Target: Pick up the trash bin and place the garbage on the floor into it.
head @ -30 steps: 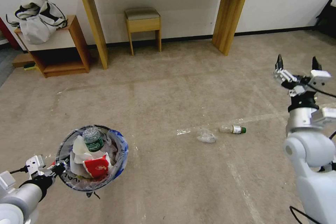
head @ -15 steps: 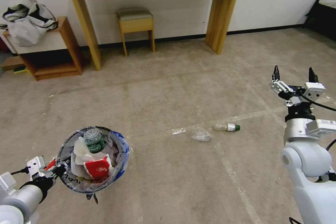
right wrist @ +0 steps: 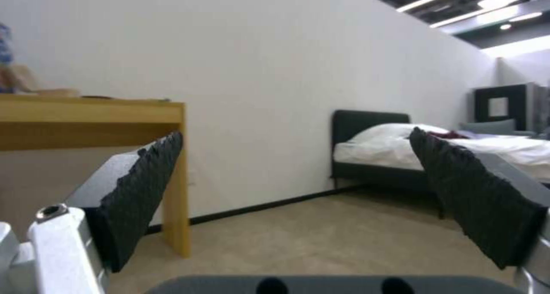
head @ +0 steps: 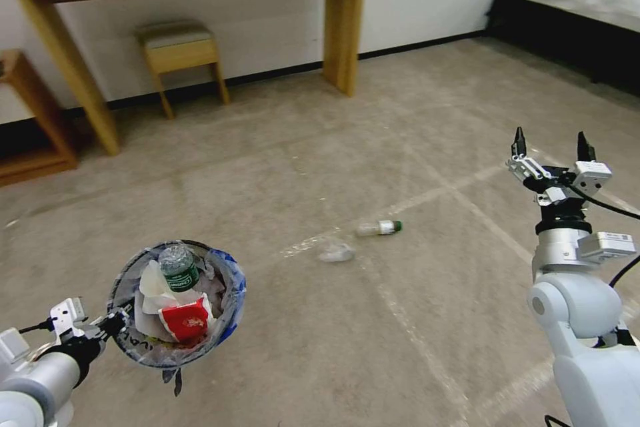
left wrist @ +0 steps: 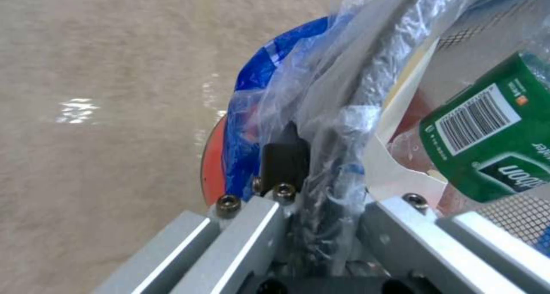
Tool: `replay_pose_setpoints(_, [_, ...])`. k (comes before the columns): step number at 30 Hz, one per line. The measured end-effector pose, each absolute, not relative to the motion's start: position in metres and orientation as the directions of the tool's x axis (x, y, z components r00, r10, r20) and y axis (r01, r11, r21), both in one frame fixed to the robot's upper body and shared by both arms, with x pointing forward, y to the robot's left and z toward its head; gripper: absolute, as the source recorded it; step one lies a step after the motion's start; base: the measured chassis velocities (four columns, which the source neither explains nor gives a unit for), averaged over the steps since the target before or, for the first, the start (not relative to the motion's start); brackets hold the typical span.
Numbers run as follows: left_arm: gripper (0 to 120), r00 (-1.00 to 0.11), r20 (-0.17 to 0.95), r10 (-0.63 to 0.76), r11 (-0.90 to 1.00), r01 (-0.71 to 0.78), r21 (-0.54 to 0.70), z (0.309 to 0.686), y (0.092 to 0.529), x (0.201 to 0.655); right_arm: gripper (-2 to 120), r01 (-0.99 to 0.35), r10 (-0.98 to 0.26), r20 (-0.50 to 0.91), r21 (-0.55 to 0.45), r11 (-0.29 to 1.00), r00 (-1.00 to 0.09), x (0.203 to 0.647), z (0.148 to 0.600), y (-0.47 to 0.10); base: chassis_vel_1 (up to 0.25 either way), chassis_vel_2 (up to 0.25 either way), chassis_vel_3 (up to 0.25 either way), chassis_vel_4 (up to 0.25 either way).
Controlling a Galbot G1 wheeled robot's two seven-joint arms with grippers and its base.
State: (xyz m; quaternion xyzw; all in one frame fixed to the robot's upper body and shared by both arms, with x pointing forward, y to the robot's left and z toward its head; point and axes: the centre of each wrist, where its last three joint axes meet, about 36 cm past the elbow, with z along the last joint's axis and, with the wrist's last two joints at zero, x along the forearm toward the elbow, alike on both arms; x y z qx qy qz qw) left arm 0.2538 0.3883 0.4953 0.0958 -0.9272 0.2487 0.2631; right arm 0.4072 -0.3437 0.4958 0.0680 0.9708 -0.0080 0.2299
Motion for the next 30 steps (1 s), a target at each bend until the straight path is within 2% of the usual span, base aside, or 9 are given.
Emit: replay_pose_setpoints(30, [0,-0.841,0.537,-0.065,0.85,-0.328,-0.412,0.496,0.392,0.25,100,0.061,0.045,-0.43,-0.024,0.998,-0.902,0.414,0.478,-0.319,-0.01,-0.01,-0.007,-0.008])
